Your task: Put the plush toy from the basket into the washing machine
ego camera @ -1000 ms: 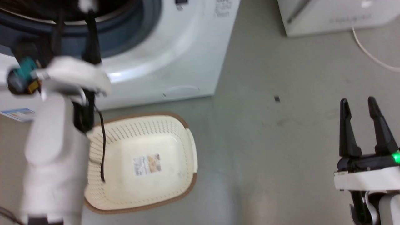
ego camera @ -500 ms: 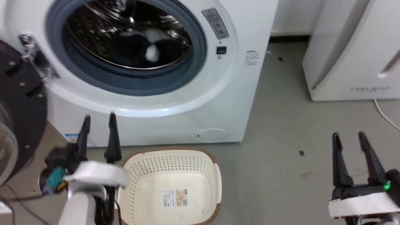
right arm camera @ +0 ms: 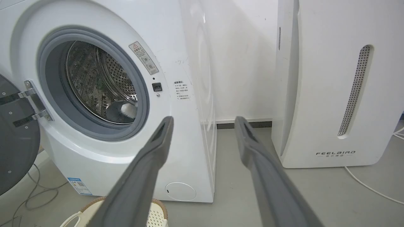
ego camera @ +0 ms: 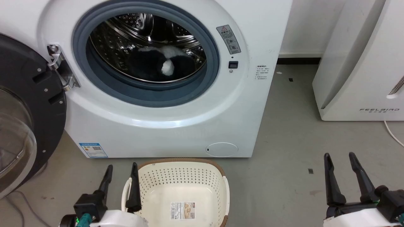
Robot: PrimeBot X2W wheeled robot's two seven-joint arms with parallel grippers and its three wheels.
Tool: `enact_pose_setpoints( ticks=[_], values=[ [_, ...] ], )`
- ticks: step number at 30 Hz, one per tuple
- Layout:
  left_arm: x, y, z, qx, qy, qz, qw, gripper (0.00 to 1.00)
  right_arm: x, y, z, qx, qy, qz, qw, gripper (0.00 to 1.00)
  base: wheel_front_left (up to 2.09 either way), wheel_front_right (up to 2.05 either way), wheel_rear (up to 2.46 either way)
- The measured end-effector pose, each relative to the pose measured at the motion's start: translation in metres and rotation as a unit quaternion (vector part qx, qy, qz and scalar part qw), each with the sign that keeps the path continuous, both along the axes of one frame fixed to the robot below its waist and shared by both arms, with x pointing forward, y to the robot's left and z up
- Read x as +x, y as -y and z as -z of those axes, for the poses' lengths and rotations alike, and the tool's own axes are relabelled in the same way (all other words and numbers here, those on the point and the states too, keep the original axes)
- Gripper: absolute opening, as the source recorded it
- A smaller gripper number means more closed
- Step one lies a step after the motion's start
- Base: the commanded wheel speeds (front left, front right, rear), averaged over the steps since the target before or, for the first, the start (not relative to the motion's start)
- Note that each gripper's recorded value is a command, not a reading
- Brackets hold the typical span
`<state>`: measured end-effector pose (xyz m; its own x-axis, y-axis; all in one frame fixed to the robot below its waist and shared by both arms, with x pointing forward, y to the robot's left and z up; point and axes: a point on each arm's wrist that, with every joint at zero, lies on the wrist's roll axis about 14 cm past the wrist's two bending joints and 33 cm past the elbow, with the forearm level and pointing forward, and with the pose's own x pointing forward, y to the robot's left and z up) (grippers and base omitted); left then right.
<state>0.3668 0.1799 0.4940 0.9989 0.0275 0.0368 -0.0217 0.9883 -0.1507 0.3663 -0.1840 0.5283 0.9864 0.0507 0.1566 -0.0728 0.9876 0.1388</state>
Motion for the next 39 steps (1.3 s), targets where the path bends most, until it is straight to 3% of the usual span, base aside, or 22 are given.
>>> enact_pose_setpoints(
  ticks=[9, 10, 39],
  values=[
    [-0.009, 0.003, -0.006, 0.008, 0.009, -0.006, 1.000, 1.00, -0.003, -0.014, 0.000, 0.001, 0.000, -0.019, 1.000, 1.00, 0.00, 0.00, 0.00],
    [-0.009, 0.003, -0.006, 0.008, 0.008, -0.006, 1.000, 0.00, -0.003, -0.014, 0.000, 0.001, 0.000, -0.019, 1.000, 0.00, 0.00, 0.00, 0.00],
    [-0.006, 0.004, -0.008, 0.023, -0.002, -0.001, 1.000, 0.00, -0.003, -0.016, 0.004, -0.018, -0.019, -0.023, 0.999, 0.00, 0.00, 0.00, 0.00]
  ],
)
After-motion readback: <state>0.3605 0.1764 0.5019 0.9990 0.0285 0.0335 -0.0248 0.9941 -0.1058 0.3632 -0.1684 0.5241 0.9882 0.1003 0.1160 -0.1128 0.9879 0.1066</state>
